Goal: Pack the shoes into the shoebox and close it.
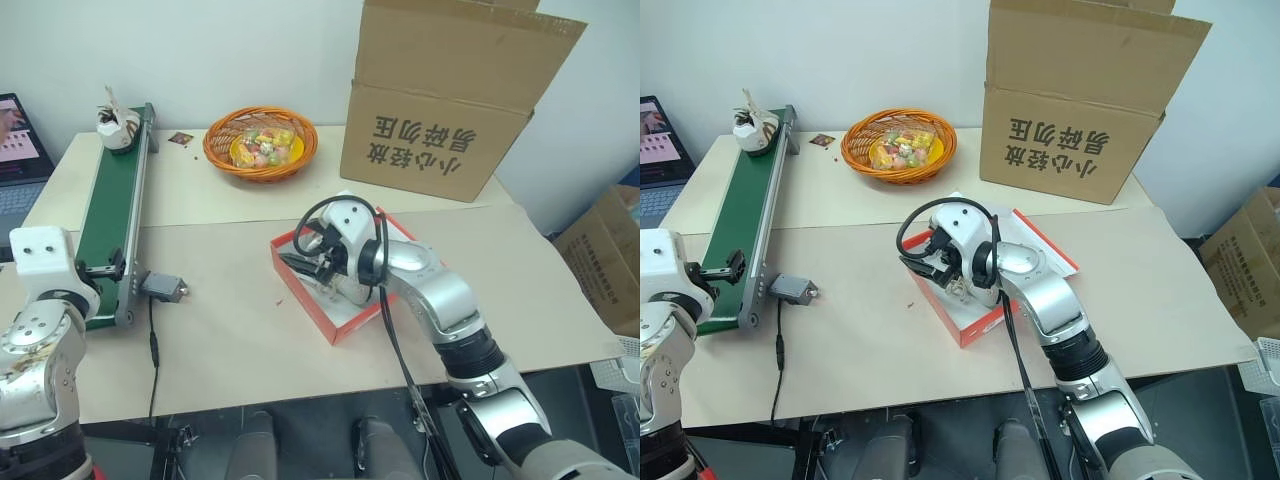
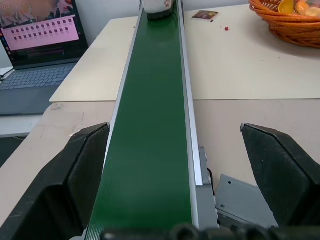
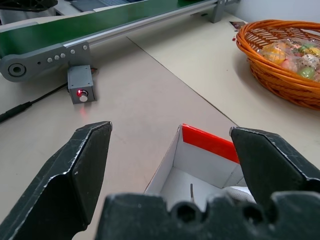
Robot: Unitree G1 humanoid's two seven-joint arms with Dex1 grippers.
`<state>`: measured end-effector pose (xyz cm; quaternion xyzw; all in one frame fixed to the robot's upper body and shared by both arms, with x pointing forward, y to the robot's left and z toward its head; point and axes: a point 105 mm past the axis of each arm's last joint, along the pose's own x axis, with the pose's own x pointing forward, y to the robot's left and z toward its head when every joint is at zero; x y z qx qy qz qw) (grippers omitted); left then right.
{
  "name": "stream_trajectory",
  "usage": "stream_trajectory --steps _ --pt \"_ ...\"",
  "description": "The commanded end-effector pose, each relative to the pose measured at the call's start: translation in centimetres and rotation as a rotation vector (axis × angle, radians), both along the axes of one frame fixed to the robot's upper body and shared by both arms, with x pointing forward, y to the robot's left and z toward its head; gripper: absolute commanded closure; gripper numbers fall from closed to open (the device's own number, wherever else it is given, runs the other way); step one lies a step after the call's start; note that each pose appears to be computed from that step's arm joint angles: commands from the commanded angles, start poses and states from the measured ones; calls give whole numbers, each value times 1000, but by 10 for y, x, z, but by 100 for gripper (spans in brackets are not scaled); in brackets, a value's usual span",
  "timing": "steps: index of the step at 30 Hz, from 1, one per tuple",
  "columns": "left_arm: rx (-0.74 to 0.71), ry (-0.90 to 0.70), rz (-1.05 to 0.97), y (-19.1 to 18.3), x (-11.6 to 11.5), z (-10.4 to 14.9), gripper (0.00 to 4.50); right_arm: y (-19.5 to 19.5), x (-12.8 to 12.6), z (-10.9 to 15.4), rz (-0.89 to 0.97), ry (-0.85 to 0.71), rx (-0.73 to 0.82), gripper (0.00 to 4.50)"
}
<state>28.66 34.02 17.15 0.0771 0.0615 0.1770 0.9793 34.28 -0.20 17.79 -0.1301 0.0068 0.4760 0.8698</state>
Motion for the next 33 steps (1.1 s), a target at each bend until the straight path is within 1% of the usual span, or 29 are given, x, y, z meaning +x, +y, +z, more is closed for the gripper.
stream_trajectory --steps 1,8,12,18,33 --pt "42 -17 8 3 -1 11 0 0 0 10 -9 -40 30 1" --pt "13 24 30 8 -4 -1 0 3 -5 11 12 -21 39 1" --pt "-31 48 35 8 -4 -7 0 3 -6 9 17 -17 30 1" --pt "-59 61 32 9 -2 -6 0 3 -7 8 23 -12 26 1" --pt "-61 80 50 18 -2 -11 0 1 -8 9 9 -11 32 1"
